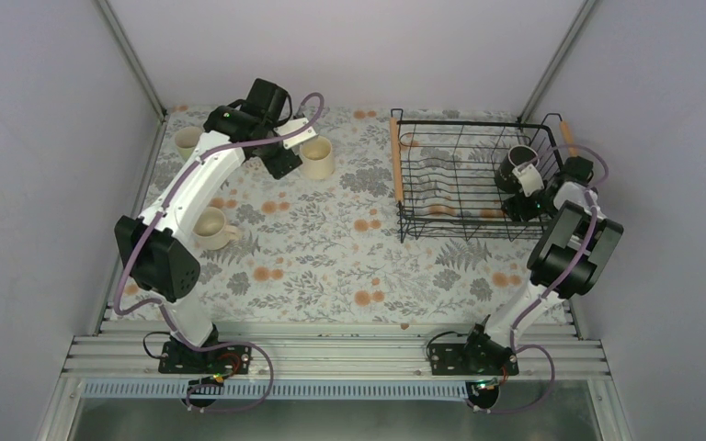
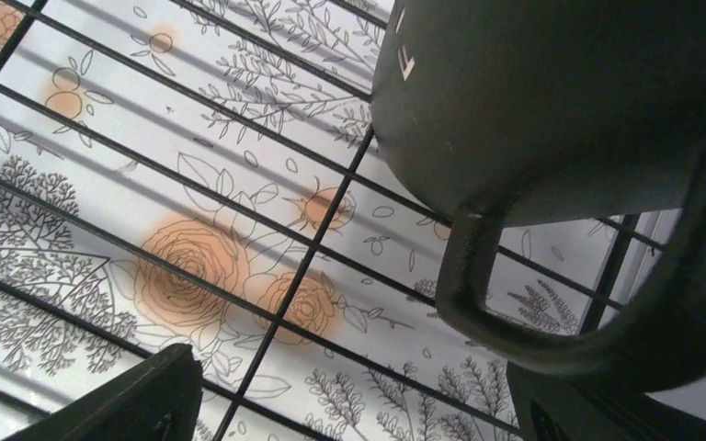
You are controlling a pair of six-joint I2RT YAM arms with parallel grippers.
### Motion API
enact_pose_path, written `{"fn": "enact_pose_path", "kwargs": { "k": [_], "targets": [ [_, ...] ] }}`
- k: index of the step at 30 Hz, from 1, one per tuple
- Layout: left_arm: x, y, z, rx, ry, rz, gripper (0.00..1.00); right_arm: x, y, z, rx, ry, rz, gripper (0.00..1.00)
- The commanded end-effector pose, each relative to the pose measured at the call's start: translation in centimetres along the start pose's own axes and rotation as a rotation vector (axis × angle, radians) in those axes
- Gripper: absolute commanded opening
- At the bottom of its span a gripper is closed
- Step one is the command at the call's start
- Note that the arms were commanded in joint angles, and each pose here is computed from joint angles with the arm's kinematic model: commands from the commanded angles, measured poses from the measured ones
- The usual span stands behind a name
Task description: Unload the cups from the dish rack
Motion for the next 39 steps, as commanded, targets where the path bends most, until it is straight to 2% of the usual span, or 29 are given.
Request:
{"fn": "enact_pose_path", "kwargs": {
  "k": [1,10,13,28,39],
  "targets": [
    [0.7,0.3,-0.7,-0.001,-0.027,-0.018,0.75,1.2,-0.8,-1.0,0.048,-0.138,0.064,0.85],
    [0.8,0.1,-0.7,-0.003,-0.035,-0.005,0.74,2.6,-2.2,-2.3,0.020,-0.215,0.103,0.85],
    [0.8,0.0,-0.6,-0.005,-0.036,-0.001,0.74,1.9,-2.5,-2.3,-0.001,-0.213,0.082,0.78],
    [1.3,-0.3,-0.6,-0.001,-0.065,0.020,0.57,0.3,-2.7,-2.1,-0.070,-0.225,-0.003,0.39],
    [1.8,-0.5,-1.0,0.003,-0.132,0.046,0.56,2.5,-2.9,-3.8,-0.078,-0.259,0.005,0.19]
  ]
}}
Point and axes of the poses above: each gripper's point midway between its finger pads, its own x axis back along the fingers, its own y axis along the line the jaws close on, z = x × y, the point moved 10 cm from there along x, back along the fingers, and after that the axes turned 4 degrees about -x, right-handed, at the moved point
